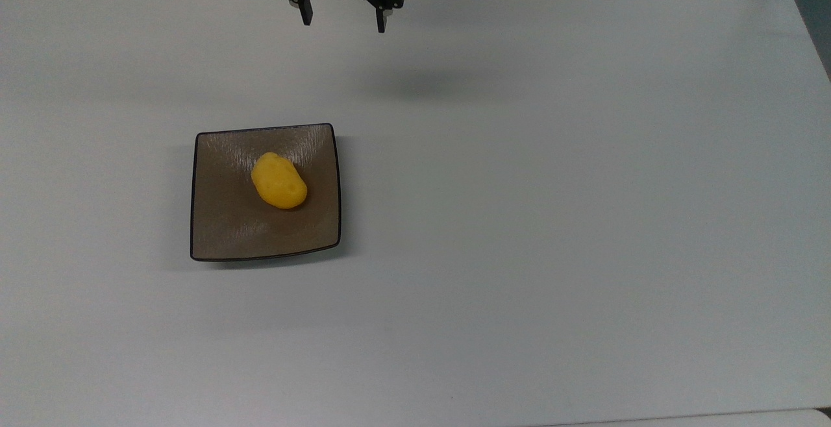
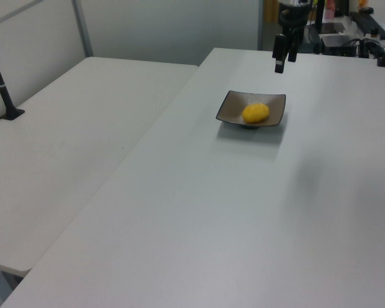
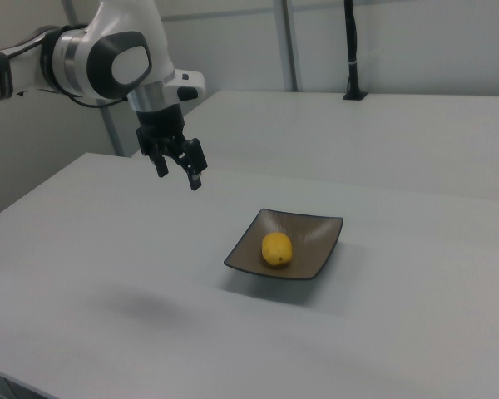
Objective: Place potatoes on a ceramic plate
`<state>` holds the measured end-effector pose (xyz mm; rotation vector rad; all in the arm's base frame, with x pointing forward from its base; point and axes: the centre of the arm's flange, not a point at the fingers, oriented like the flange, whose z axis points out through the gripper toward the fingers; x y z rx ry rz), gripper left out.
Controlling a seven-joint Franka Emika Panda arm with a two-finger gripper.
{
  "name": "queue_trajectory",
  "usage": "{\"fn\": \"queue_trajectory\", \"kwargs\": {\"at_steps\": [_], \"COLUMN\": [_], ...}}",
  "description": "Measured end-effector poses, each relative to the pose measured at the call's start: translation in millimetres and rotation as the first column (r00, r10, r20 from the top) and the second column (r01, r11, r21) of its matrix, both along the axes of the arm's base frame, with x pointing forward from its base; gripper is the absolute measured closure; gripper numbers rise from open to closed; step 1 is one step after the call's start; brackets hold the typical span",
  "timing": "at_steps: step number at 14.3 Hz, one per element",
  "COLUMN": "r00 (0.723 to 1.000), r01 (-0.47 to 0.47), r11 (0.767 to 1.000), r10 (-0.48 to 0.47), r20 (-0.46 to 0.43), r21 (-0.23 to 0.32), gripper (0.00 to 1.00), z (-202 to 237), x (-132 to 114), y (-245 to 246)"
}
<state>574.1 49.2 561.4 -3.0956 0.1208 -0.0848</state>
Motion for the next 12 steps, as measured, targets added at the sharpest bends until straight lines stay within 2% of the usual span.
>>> {"fn": "queue_trajectory", "kwargs": {"at_steps": [2,4,5,9,12], "r00": [1.000,1.000,1.000,0.996,0.993], "r01": [-0.001,-0.019,-0.025,-0.039,-0.072], "r11": [1.000,0.998,0.996,0.995,0.993], "r10": [0.001,0.018,0.024,0.032,0.064], "r20": [-0.006,-0.013,-0.019,-0.082,-0.098], "r21": [-0.003,-0.066,-0.080,-0.090,-0.090], "gripper": [0.00,0.00,0.00,0.00,0.00], "z": [-4,-6,-6,-12,-13], "x": [1,1,0,-7,-8], "y": [0,-2,-1,-2,-2]}}
